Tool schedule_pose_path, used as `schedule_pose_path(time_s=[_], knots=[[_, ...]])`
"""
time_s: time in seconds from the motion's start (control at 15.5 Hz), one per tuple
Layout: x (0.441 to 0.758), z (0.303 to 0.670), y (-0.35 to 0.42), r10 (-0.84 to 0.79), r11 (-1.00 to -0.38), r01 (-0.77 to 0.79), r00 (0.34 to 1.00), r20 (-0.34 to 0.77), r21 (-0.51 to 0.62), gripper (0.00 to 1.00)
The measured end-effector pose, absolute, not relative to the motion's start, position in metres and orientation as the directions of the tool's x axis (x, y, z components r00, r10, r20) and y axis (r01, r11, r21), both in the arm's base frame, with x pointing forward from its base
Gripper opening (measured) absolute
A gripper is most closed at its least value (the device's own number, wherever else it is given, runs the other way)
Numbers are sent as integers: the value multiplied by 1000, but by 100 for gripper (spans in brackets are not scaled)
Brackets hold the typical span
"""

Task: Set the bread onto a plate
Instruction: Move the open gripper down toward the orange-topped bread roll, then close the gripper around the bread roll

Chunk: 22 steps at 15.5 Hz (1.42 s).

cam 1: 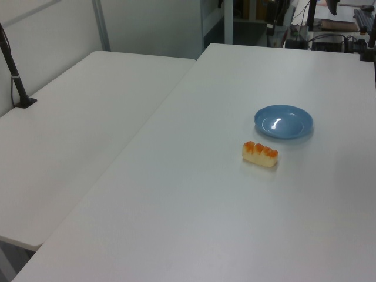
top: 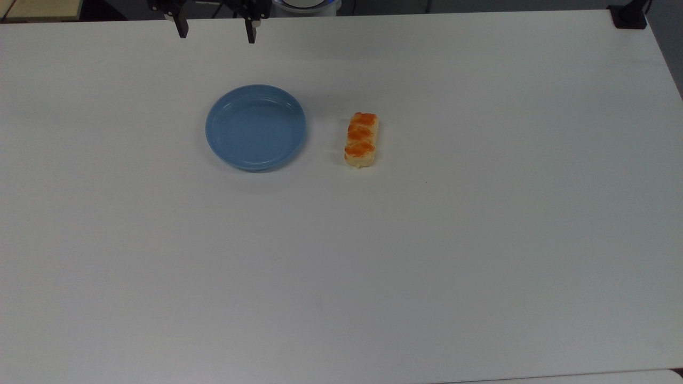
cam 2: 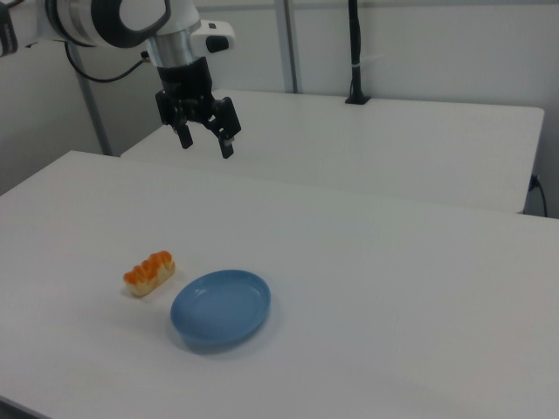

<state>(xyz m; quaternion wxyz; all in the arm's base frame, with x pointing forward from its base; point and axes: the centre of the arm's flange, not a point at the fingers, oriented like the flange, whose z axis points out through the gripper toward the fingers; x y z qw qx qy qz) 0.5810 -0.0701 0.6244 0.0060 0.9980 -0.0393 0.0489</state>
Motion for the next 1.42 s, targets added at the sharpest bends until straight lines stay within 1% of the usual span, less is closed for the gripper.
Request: schedule_pose_path(time_s=[0.45,0.58,0.71,0.97,1.23,1.29,1.42], knots=[[582,624,-63,-65,-998,-66,993,97,8,100],[582,623,-50,-40,-999,-41,995,86,7,100],[584,615,-21,13,-1000,13,998,63,2,100],[588,590,36,101,-994,101,995,13,-34,100],[587,569,66,135,-987,132,990,-35,-91,100],[587,559,70,135,-985,128,989,-52,-118,100],[592,527,79,137,-982,120,985,-107,-149,100]])
